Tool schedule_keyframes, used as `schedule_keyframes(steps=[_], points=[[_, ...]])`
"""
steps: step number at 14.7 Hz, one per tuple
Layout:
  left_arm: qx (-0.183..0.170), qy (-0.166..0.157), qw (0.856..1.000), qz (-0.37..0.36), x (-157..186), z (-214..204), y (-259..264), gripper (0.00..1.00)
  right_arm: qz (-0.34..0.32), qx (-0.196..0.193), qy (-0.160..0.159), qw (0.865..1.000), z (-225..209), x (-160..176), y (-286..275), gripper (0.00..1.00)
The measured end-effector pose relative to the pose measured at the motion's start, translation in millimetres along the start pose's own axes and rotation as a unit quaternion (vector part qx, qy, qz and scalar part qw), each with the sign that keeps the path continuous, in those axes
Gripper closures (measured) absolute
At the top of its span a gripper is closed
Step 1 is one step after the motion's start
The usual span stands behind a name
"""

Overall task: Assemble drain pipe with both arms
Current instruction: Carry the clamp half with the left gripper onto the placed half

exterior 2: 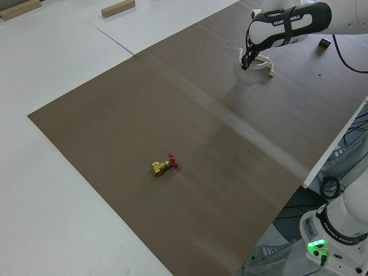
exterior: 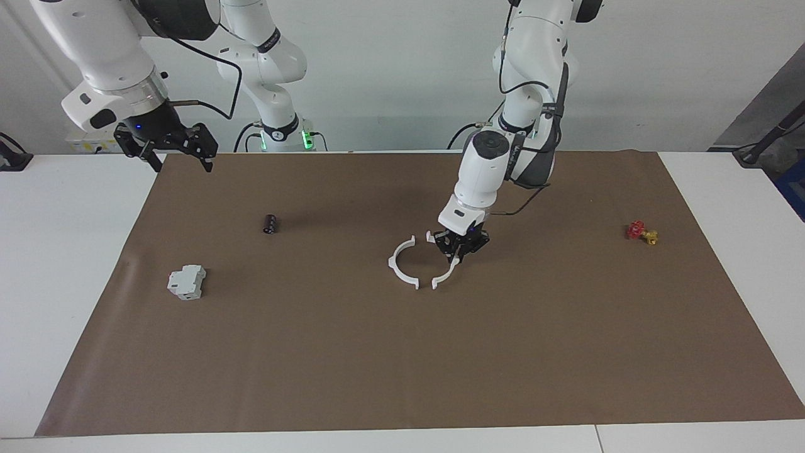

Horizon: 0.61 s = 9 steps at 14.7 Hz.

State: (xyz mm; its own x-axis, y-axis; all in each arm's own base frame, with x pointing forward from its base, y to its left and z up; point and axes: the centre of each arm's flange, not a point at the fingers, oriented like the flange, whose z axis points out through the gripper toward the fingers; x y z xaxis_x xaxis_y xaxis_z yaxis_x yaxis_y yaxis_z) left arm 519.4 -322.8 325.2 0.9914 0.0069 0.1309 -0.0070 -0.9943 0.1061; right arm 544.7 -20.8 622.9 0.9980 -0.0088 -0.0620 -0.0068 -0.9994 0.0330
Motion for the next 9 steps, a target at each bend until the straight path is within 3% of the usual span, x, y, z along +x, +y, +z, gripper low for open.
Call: schedule_keyframes(steps=[9], points=[[0.004,-0.010,1.000,0.011,-13,13,8,0.79,0.000,0.000,0.000,1.000,0,0,0,0.00]])
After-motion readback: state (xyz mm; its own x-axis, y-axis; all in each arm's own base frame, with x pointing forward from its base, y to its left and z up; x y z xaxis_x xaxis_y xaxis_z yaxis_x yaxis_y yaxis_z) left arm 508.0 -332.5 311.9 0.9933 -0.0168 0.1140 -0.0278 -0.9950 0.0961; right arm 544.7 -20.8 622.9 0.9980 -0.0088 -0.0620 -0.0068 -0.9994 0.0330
